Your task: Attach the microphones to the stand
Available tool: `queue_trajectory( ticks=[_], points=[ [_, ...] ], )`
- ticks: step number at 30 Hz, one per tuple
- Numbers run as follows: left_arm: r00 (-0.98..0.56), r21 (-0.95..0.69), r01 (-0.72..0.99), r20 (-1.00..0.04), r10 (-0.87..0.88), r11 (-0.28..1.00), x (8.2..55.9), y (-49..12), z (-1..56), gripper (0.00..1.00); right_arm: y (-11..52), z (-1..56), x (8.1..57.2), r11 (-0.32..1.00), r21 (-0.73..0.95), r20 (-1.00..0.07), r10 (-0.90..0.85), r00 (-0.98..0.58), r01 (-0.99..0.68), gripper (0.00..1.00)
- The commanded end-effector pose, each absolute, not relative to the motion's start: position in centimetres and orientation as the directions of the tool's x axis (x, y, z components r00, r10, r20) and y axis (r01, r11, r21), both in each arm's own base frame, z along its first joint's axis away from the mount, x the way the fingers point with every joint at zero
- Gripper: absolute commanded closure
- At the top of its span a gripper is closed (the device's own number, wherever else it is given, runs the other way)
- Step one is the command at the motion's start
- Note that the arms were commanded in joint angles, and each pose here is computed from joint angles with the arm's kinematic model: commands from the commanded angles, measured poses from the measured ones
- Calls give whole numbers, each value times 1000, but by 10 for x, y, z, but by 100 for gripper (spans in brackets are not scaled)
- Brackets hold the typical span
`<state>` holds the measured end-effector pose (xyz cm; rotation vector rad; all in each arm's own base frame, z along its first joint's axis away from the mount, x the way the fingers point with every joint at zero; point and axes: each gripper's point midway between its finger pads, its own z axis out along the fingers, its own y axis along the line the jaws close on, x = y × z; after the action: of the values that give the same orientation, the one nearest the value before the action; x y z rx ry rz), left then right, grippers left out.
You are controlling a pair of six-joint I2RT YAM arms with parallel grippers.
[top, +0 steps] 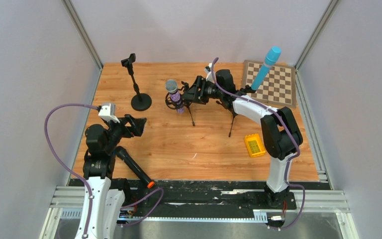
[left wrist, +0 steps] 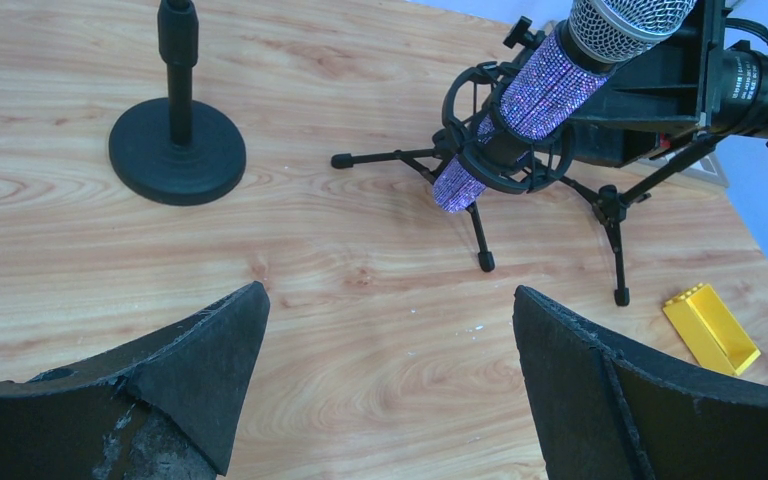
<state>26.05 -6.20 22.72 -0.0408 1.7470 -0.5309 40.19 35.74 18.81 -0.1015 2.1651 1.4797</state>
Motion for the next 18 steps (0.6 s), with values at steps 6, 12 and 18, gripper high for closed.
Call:
queue_trajectory(
  ticks=[6,12,18],
  points=[
    [-200,-336,261,-936,-290,905,264,-57,237,0,373,203,413,305,886,-423,227,-877,-348,68],
    [-199,-334,262,-937,-288,905,264,-57,237,0,369,202,418,313,883,-433,251,-866,-350,81],
    [-200,-337,264,-936,-291,904,264,-58,238,0,358,200,437,353,866,-463,299,-834,-354,88]
  ],
)
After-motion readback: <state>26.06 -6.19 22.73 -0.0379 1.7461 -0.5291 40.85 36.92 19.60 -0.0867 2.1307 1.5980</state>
